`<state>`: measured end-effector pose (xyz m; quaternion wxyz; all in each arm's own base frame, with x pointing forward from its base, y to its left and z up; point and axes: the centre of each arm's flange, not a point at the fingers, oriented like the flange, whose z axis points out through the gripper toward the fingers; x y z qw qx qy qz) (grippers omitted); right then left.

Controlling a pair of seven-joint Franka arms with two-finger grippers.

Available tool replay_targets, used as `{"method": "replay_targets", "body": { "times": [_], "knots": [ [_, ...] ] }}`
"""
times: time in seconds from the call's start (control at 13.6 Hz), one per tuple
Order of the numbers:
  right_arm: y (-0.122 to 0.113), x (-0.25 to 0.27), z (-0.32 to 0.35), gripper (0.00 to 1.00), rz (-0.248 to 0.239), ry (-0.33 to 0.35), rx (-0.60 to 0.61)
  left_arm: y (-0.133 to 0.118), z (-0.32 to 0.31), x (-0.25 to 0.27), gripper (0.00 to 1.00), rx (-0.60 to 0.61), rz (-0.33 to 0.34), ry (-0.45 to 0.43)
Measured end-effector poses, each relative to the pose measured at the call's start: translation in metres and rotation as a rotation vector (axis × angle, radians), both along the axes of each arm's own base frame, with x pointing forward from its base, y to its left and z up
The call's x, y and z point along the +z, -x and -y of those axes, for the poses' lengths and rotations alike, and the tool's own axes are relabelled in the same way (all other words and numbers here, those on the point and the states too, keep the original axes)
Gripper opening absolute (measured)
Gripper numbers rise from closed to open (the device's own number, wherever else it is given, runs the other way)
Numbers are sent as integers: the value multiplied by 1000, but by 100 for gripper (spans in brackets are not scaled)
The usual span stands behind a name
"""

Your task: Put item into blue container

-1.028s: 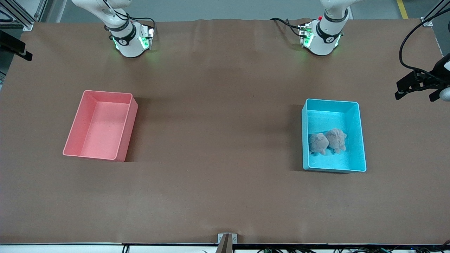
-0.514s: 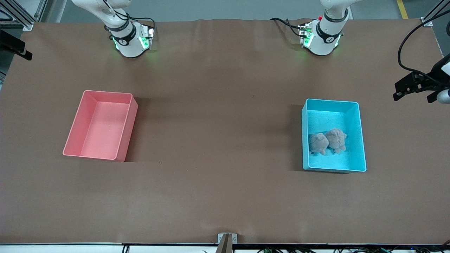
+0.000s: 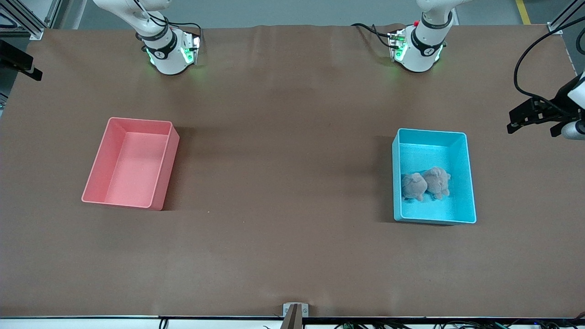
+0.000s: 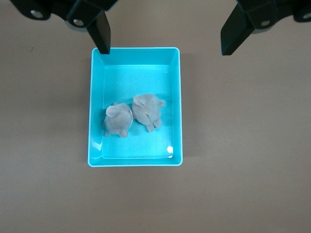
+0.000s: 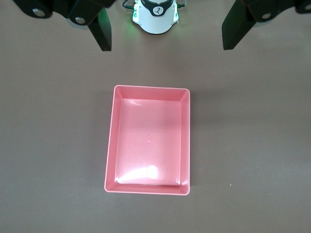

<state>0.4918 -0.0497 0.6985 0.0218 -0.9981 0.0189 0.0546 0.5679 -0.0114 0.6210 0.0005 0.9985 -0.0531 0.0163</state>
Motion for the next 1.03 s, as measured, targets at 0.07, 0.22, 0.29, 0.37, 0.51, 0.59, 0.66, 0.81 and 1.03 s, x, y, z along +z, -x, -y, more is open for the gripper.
{"method": "replay_targets", "body": {
  "times": [0.07, 0.22, 0.29, 0.37, 0.51, 0.59, 0.66, 0.81, 1.03],
  "knots": [
    [-1, 0, -2, 100, 4, 1, 3, 0, 0, 0, 100, 0, -1, -1],
    [-2, 1, -5, 100, 11, 2, 10, -1, -2, -1, 100, 5, -1, -4],
    [-2, 1, -6, 100, 11, 2, 11, -1, -2, -1, 100, 5, -1, -5],
    [-2, 1, -6, 100, 12, 2, 12, -1, 0, -1, 100, 4, -1, -7],
    [-3, 1, -6, 100, 17, 2, 12, -1, 3, -1, 100, -2, -1, -8],
    [-3, 2, -6, 100, 19, 3, 12, -1, 4, -1, 100, -3, -1, -9],
    [-3, 2, -6, 100, 21, 3, 12, -1, 3, 0, 100, -1, 0, -9],
    [-3, 2, -6, 100, 21, 3, 12, -1, 1, 0, 100, 2, 1, -9],
    [-3, 2, -7, 100, 21, 3, 13, -1, 1, 1, 100, 3, 3, -9]
  ]
}}
